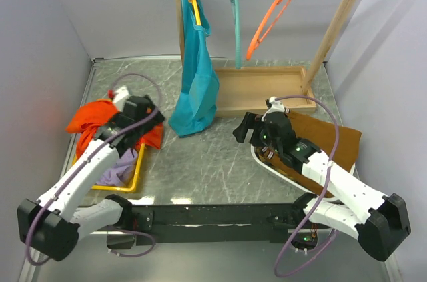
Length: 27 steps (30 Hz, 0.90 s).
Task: Place the t-shirt on the hanger
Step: Pick up the T-shirt and place it in the bin.
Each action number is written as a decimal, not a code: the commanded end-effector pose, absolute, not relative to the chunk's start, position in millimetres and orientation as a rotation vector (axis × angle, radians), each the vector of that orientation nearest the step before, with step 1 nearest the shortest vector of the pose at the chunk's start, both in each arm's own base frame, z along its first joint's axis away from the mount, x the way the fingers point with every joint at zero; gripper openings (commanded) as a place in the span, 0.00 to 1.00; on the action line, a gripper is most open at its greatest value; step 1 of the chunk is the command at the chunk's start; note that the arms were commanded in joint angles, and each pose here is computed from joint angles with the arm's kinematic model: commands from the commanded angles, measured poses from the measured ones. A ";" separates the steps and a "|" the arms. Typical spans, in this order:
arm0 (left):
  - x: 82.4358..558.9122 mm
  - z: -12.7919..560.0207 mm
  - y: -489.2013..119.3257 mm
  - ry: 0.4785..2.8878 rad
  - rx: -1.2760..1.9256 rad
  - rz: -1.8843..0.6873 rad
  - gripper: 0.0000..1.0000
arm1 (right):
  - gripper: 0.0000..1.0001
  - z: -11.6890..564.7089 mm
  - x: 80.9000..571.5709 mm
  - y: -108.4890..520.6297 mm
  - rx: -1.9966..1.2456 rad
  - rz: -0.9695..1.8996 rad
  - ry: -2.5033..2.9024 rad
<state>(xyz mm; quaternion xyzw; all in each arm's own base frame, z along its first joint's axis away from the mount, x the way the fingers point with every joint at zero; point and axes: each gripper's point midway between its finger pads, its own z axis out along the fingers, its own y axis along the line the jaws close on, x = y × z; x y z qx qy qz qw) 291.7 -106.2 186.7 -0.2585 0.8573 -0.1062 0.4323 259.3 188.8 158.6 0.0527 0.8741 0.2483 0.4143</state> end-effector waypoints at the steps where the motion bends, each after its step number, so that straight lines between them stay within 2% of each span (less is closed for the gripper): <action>1: 309.6 189.9 -55.2 2.095 -0.827 -0.232 0.96 | 1.00 180.3 267.4 205.9 0.087 0.712 2.128; 8: 313.2 158.2 -14.5 2.079 -1.074 -0.078 0.98 | 1.00 172.6 267.1 217.3 0.046 0.750 2.164; 14: 305.6 166.0 13.1 1.963 -1.154 -0.009 0.95 | 1.00 170.6 263.0 219.8 0.032 0.776 2.164; 17: 321.6 176.3 20.2 1.939 -1.133 -0.035 0.89 | 1.00 167.5 262.2 221.2 0.028 0.783 2.171; 21: 340.8 157.4 16.9 2.033 -1.134 0.008 0.77 | 1.00 167.2 261.8 220.0 0.029 0.779 2.173; 27: 353.3 126.0 12.2 2.067 -1.168 0.004 0.73 | 1.00 170.1 259.5 218.2 0.027 0.785 2.154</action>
